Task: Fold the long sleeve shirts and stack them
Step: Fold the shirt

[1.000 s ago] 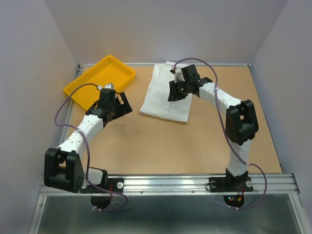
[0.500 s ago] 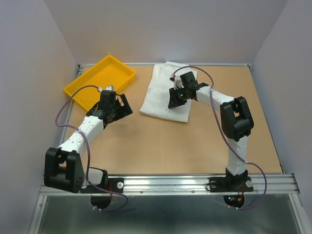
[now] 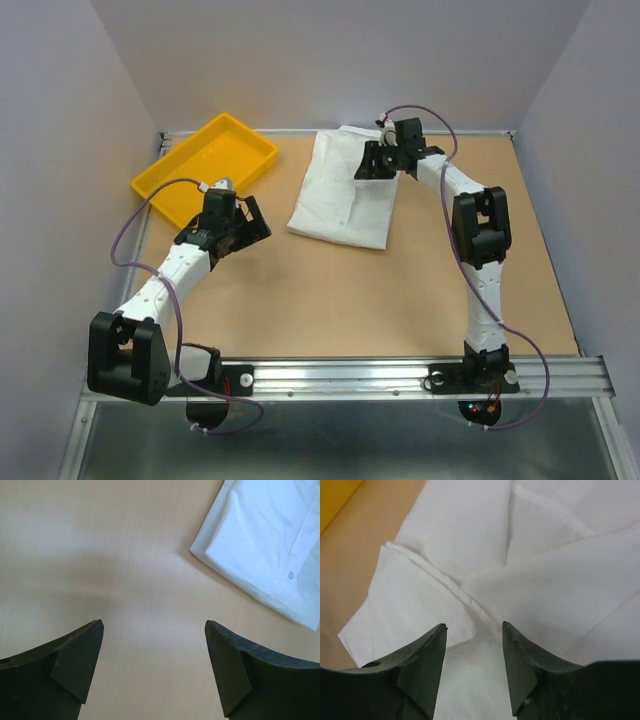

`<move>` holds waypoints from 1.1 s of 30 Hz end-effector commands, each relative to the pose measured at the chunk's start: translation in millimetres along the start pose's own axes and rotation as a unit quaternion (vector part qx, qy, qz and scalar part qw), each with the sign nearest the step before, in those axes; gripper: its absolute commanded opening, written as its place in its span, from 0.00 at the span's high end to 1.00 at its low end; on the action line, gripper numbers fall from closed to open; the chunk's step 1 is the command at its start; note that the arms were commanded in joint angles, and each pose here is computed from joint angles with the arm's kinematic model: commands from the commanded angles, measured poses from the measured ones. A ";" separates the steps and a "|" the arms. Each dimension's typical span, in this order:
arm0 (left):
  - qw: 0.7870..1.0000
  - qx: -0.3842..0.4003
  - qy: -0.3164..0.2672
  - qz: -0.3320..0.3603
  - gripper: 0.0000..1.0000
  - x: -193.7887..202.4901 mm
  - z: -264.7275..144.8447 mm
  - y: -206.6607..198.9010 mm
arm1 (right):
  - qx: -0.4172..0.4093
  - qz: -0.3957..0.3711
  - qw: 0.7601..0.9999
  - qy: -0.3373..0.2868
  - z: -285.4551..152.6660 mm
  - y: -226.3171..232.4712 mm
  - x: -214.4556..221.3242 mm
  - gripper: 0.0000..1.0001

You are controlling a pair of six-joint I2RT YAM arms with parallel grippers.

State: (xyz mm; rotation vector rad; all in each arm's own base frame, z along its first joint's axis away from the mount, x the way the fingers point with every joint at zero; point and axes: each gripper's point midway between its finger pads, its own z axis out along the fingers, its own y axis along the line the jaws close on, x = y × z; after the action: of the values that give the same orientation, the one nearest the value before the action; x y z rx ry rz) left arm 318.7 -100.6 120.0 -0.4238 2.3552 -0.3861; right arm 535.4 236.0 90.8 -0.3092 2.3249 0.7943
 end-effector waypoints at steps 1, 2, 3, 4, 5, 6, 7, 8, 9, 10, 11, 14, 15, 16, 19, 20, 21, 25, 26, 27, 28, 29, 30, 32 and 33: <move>1.000 0.003 -0.007 0.006 0.05 0.7 -5.0 -0.3 | -0.032 0.008 0.998 -0.046 6.0 7.2 -37.0 0.45; 1.000 0.005 -0.008 0.007 0.06 0.0 -5.5 -1.0 | -0.031 0.011 0.998 -0.054 4.4 5.3 -44.1 0.45; 1.000 0.005 -0.009 0.006 0.05 -0.3 -5.5 -1.2 | -0.032 0.013 0.998 -0.058 4.4 4.2 -46.9 0.45; 1.000 0.004 -0.007 0.007 0.05 0.2 -4.8 -0.8 | -0.033 0.015 0.998 -0.059 3.2 5.7 -48.9 0.45; 1.000 0.005 -0.008 0.006 0.06 -0.4 -5.0 -1.3 | -0.033 0.013 0.998 -0.060 1.8 6.3 -49.2 0.45; 1.000 0.005 -0.008 0.007 0.06 -0.4 -5.0 -1.2 | -0.034 0.013 0.997 -0.061 -1.8 8.7 -50.1 0.45; 1.000 0.006 -0.008 0.006 0.06 -0.8 -4.8 -1.9 | -0.035 0.015 0.997 -0.068 -11.2 15.3 -55.9 0.45; 1.000 0.006 -0.008 0.006 0.06 -0.6 -4.6 -1.8 | -0.037 0.019 0.997 -0.070 -16.7 19.1 -56.7 0.46; 1.000 0.006 -0.008 0.006 0.05 -0.7 -4.4 -2.2 | -0.036 0.029 0.997 -0.060 -17.7 18.5 -46.2 0.46; 1.000 0.007 -0.008 0.006 0.05 -0.9 -4.0 -2.7 | -0.042 0.037 0.996 -0.068 -30.1 30.2 -51.8 0.46; 1.000 0.008 -0.007 0.005 0.06 -0.5 -3.7 -2.8 | -0.038 0.053 0.996 -0.059 -26.3 27.0 -42.4 0.46; 1.000 0.008 -0.005 0.007 0.05 -0.4 -1.5 -3.2 | -0.030 0.079 0.995 -0.055 -36.0 43.9 -29.6 0.46; 1.000 0.007 -0.004 0.008 0.05 -0.1 -1.2 -3.0 | -0.029 0.079 0.995 -0.062 -42.7 53.6 -32.2 0.46; 1.000 0.006 -0.002 0.010 0.05 0.7 0.2 -2.3 | -0.028 0.085 0.994 -0.057 -39.5 63.1 -25.8 0.45; 1.000 0.005 0.003 0.011 0.06 3.8 2.2 -1.4 | -0.009 0.106 0.992 -0.061 -33.5 78.2 -20.8 0.40; 1.000 0.005 0.004 0.012 0.06 4.5 2.0 -0.9 | -0.003 0.111 0.992 -0.060 -30.2 80.4 -17.6 0.39; 1.000 0.005 0.005 0.011 0.06 5.0 2.1 -0.6 | 0.003 0.116 0.992 -0.058 -26.0 84.0 -13.6 0.38; 1.000 0.007 0.004 0.013 0.05 5.5 -0.2 -0.7 | 0.041 0.174 0.983 -0.050 -10.0 67.7 3.5 0.36; 1.000 0.005 0.002 0.013 0.05 5.4 -0.7 0.1 | 0.046 0.180 0.981 -0.049 -8.0 64.8 5.8 0.36; 1.000 0.003 0.004 0.013 0.05 6.5 -1.0 1.2 | 0.050 0.185 0.980 -0.048 -5.8 62.2 8.1 0.36; 1.000 0.003 0.001 0.013 0.05 5.4 -2.3 1.2 | 0.052 0.189 0.980 -0.047 -4.4 61.1 8.9 0.36; 1.000 0.001 0.001 0.014 0.05 6.2 -2.4 2.5 | 0.056 0.194 0.978 -0.043 -0.5 57.9 12.7 0.35; 1.000 0.001 0.001 0.013 0.05 7.2 -2.8 3.1 | 0.057 0.196 0.978 -0.045 0.3 56.8 11.3 0.34; 1.000 0.000 0.000 0.013 0.05 7.6 -3.2 3.8 | 0.067 0.201 0.976 -0.046 4.4 52.0 13.5 0.34; 1.000 0.000 0.002 0.013 0.05 9.2 -2.7 4.4 | 0.075 0.205 0.975 -0.043 7.6 47.5 17.6 0.34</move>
State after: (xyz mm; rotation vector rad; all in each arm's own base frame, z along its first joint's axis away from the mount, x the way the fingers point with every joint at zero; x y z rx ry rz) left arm 314.5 -101.5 112.6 -0.4184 2.3761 -0.3834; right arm 493.8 290.0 111.4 0.1698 2.3881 0.8592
